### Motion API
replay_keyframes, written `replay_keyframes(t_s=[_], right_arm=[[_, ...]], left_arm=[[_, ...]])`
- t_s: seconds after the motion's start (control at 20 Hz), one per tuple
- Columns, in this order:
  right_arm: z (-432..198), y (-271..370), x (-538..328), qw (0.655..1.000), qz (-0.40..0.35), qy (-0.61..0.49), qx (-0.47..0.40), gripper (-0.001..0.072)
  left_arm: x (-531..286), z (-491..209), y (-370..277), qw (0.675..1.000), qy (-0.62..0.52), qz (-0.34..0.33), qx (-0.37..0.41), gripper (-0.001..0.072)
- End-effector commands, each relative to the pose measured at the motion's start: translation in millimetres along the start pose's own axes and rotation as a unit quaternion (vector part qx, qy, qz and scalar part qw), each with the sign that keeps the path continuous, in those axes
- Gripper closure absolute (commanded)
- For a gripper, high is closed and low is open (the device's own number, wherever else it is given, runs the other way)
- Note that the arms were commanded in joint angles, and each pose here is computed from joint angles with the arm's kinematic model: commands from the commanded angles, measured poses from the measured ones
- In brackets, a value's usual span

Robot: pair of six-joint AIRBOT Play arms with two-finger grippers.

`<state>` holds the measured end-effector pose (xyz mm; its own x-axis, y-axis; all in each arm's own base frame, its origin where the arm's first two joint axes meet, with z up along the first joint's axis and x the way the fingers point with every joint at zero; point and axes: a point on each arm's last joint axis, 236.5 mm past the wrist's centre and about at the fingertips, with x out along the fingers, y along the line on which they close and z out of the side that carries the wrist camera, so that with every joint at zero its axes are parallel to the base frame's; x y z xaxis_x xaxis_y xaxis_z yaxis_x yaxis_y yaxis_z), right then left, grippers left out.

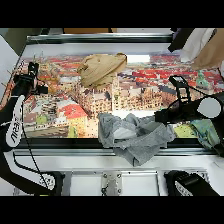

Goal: Fold the clothes and pants, and hang the long-sleeved shirts on hangers.

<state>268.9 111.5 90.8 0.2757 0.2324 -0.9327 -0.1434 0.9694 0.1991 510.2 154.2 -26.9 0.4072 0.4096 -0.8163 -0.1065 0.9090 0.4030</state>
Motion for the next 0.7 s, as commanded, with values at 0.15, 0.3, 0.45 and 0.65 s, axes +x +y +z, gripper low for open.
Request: replay_keyframes(t_s=[0.15,0.3,0.45,0.65], right_arm=[[0,0,0,1.000,0.000,0.001,0.000,0.0690],[0,0,0,1.000,0.000,0.001,0.000,0.0690],[0,0,0,1.000,0.000,0.001,0.000,0.0690],[0,0,0,1.000,0.000,0.001,0.000,0.0690]], left_arm=[[-119,36,-13,0.995,-0.074,-0.003,0.062,0.0692],[-168,27,-41,0.987,-0.074,-0.024,0.140,0.0692],[-222,-13,-96,0.948,-0.063,-0.163,0.267,0.0692],[-320,-68,-148,0.813,-0.131,-0.389,0.414,0.0692]])
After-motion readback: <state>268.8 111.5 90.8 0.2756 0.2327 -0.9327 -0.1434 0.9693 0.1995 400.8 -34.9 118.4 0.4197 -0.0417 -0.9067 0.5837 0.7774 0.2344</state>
